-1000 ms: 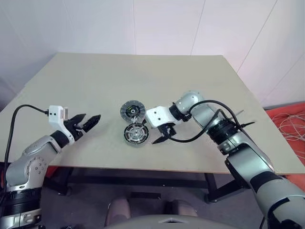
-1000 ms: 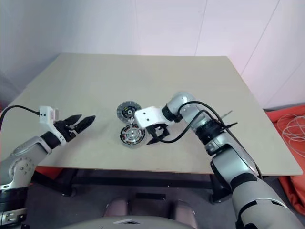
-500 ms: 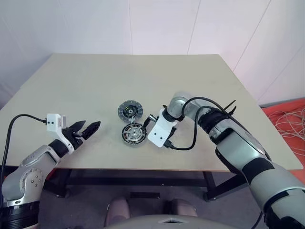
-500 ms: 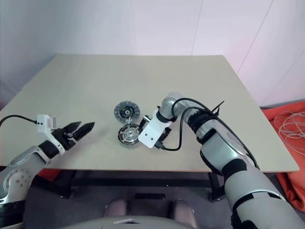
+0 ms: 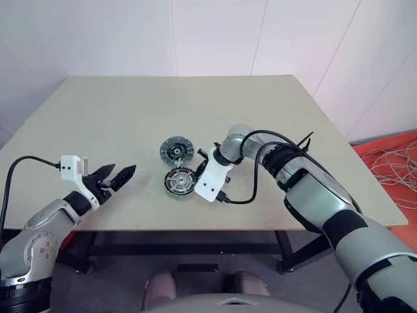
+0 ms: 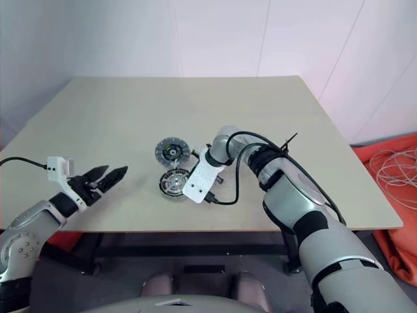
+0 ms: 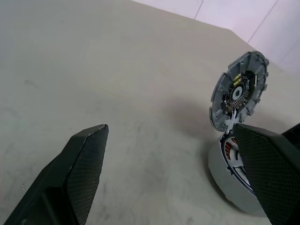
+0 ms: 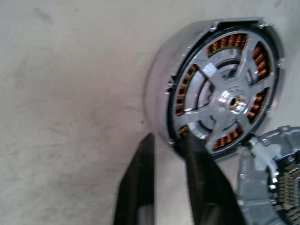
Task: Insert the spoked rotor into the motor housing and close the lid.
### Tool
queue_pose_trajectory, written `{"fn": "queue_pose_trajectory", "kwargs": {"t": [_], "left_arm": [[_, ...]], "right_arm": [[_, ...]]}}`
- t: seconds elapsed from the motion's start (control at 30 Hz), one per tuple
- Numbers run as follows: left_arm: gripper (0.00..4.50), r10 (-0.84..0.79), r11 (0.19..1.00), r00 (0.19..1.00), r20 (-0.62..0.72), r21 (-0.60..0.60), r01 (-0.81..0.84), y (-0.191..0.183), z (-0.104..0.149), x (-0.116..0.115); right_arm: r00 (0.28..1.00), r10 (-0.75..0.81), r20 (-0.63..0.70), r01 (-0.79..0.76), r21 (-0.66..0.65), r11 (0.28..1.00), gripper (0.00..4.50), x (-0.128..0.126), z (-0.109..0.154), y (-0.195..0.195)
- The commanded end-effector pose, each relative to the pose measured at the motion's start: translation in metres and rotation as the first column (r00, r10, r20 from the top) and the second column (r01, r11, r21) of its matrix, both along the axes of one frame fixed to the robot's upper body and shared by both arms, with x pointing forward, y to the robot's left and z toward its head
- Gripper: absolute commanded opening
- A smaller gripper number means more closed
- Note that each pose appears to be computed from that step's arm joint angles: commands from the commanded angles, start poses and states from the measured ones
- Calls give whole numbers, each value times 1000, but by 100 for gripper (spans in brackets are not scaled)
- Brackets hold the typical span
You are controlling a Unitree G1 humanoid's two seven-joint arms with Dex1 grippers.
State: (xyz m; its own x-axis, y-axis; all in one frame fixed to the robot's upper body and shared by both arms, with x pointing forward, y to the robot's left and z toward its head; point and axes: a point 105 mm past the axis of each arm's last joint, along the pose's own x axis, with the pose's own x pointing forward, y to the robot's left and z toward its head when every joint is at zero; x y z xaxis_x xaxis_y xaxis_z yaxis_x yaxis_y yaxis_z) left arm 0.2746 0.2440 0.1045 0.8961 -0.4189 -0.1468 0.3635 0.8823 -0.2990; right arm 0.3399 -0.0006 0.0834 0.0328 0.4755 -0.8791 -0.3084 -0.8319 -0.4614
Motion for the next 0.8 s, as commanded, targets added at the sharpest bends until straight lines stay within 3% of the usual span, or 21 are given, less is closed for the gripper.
{"fn": "queue_pose_trajectory", "kwargs": {"t": [0.03, 0.33, 0.8], "left_arm": [[450, -93, 993, 993, 68, 82, 88, -5, 17, -7], [450, -295, 931, 955, -6, 222, 289, -15, 8, -22], [450, -368, 894, 930, 20, 283, 348, -20, 11, 1]], "right_arm": [[1000, -21, 8, 21, -17, 1000, 2, 5, 6, -4], [996, -85, 17, 85, -38, 996, 0, 14, 21, -10], [955, -297, 6, 295, -140, 945, 0, 13, 42, -40]]}}
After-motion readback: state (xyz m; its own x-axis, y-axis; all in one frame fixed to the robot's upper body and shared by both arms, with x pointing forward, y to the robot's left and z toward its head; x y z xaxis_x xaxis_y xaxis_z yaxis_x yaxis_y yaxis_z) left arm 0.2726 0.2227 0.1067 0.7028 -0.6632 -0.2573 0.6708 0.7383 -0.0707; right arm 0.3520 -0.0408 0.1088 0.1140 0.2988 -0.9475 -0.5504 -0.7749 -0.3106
